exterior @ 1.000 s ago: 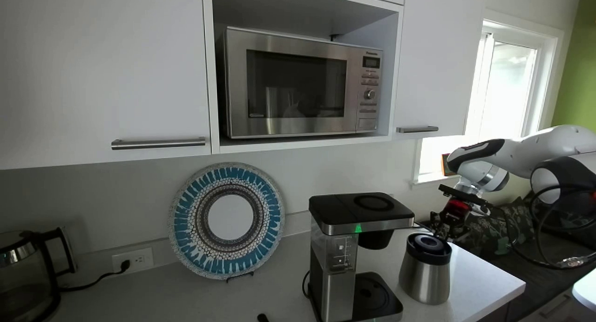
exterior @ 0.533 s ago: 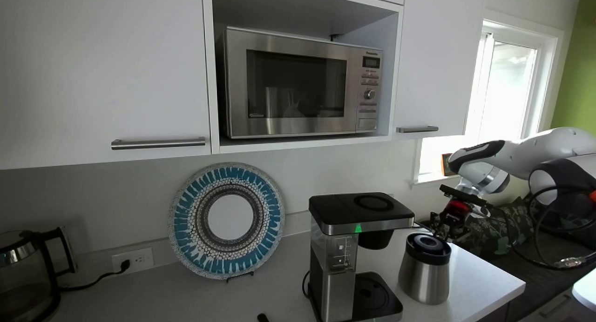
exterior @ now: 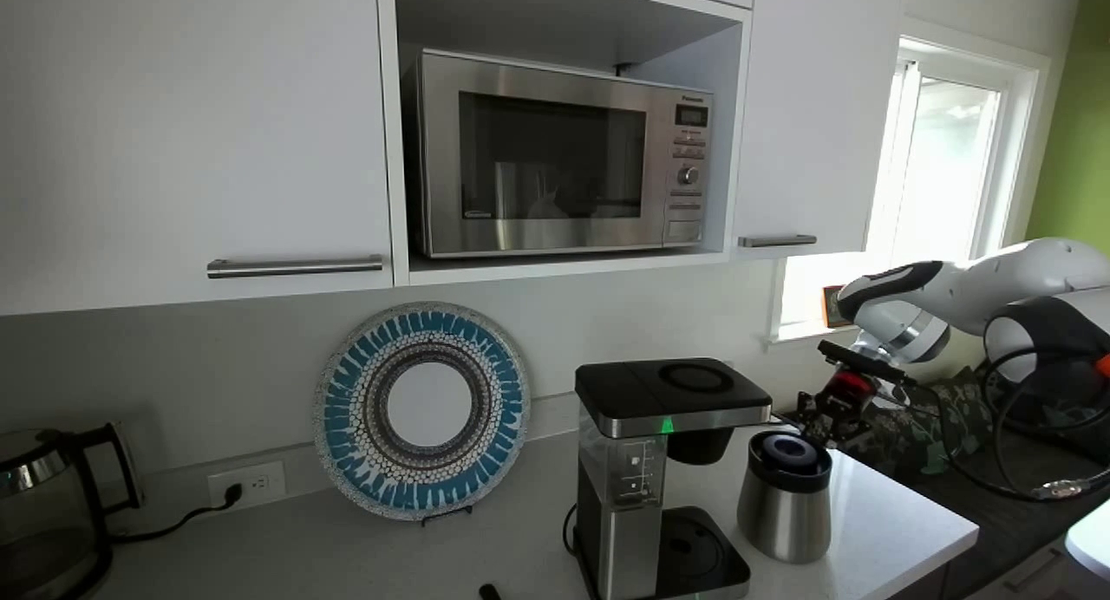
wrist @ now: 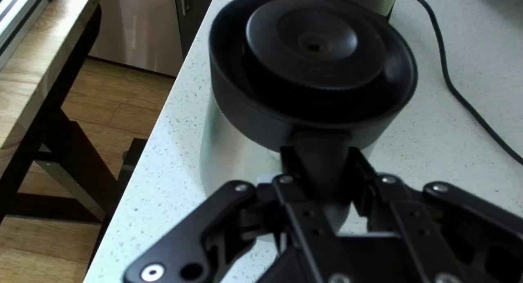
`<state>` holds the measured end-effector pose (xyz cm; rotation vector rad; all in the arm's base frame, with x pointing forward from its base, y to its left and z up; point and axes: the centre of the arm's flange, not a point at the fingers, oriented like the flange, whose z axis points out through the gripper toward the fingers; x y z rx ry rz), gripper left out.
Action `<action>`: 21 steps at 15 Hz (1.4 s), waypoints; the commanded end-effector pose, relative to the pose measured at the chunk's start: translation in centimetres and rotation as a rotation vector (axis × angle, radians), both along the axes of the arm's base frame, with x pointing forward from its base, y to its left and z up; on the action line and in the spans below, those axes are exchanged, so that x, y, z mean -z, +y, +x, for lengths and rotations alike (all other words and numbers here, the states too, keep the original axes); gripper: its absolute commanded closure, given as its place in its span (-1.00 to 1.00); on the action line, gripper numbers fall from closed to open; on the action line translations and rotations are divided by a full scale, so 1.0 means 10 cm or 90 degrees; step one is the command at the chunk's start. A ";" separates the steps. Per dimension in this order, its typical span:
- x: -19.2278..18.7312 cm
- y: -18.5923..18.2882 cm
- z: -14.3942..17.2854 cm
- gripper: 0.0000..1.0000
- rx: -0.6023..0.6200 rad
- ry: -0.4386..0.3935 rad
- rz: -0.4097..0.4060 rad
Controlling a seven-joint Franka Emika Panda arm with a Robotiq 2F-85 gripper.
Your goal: Put the coffee pot on the coffee maker
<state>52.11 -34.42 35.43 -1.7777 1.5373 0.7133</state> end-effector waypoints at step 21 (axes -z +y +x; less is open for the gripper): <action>-0.12 0.08 0.05 0.83 0.000 -0.015 0.182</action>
